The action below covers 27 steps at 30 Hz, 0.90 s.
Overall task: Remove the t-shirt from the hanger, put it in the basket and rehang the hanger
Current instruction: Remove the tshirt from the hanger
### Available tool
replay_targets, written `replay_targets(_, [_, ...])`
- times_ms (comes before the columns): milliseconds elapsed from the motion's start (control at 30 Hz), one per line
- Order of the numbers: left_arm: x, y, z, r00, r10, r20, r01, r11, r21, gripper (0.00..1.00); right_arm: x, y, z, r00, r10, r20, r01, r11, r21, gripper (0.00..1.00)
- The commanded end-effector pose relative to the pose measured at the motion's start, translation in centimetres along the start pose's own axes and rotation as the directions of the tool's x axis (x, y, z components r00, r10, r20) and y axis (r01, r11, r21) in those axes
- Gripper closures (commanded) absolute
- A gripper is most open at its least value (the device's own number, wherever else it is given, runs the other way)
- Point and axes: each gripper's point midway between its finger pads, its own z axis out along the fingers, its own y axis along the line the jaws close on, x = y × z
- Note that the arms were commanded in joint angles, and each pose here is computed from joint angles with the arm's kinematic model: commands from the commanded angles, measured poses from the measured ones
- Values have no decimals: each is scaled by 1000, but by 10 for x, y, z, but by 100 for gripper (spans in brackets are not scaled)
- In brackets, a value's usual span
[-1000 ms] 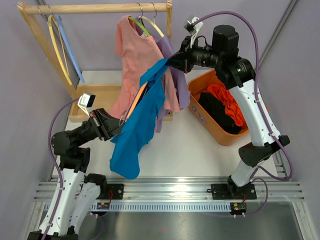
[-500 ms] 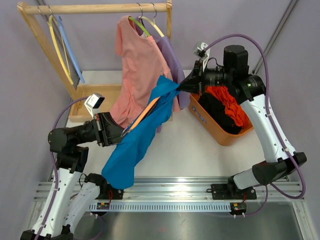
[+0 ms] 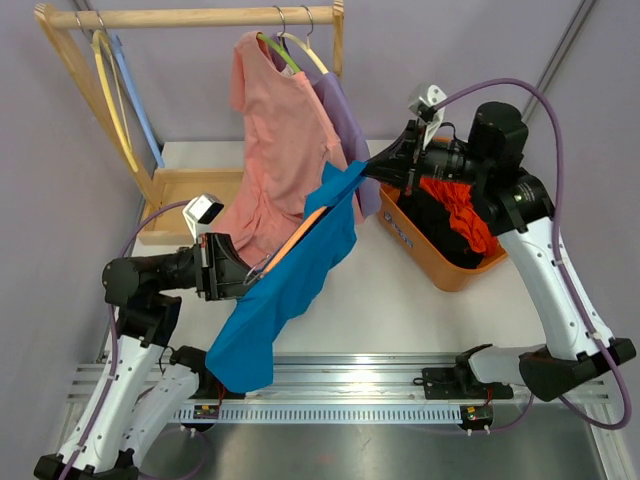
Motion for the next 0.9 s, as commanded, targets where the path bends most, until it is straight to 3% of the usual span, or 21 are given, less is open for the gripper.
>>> replay_targets(0, [30,-11,-7,987,82,-135,-83,997,-1,100,-70,-38,-22,974,-140,175,85,953,292,100])
replay_targets(133, [28,-13,-5,986,70,-148,-71,998,2,100,-69,-37,-16,984,-74,160,31,966,256,100])
replay_targets(233, [27,-21,-2,984,65,-168,-64,998,17,100,-26,-44,2,996,68,50,-76,979,190,100])
replay_targets(333, [26,-32,0,982,66,-179,-62,998,24,100,3,-35,5,993,120,-6,-118,984,132,98])
replay_targets(433, [26,-40,0,981,56,-185,-52,998,24,100,8,-18,1,996,85,-31,-84,995,50,84])
replay_targets(567, [28,-45,0,982,25,-185,-21,1000,22,100,-2,4,-11,1000,-7,-6,7,999,-32,38])
replay_targets(600, [28,-43,0,983,8,-183,-4,1000,21,100,-3,2,-16,1000,-12,0,12,1000,-27,22])
replay_targets(767, [27,-56,-1,988,4,-156,7,997,75,100,-3,-11,-44,1000,-27,5,27,1000,-3,12])
replay_targets(867, [25,-60,0,990,-4,-143,18,995,95,100,14,-7,-62,999,-32,-26,30,997,-65,8])
